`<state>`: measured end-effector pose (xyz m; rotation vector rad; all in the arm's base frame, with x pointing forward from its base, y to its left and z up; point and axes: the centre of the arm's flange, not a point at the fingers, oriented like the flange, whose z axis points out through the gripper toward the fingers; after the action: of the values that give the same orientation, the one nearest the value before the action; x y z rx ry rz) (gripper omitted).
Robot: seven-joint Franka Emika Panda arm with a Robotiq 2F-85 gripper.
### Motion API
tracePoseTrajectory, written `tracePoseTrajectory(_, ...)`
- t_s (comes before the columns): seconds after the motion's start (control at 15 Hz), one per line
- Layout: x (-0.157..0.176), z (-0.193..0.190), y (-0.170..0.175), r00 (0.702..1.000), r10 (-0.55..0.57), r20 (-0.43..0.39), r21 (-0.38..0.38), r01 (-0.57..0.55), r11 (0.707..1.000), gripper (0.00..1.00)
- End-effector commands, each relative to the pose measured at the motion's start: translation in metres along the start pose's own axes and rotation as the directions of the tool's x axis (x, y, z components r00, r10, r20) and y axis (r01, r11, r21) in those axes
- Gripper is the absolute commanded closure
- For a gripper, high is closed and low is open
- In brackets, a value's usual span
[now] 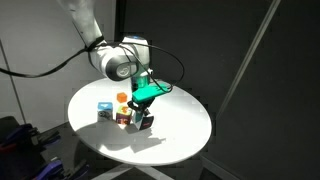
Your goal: Rotate the A cube on the table
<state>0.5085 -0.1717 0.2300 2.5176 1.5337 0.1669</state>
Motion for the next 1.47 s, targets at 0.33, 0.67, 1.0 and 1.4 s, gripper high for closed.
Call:
tracePoseTrajectory(0.33,-0.001,-0.021,-0.005,0.965,-0.235,-0.113,-0.041,0.232,0.972,0.99)
tracePoseTrajectory(0.67,-0.014,-0.027,-0.007,0.909,-0.393,-0.140,-0.078,0.385,0.920,0.99)
tracePoseTrajectory(1.0,-0.024,-0.019,-0.007,0.885,-0.442,-0.144,-0.093,0.433,0.897,0.99)
tracePoseTrajectory(1.4,-0.024,0.000,-0.012,0.891,-0.430,-0.146,-0.069,0.424,0.903,0.99)
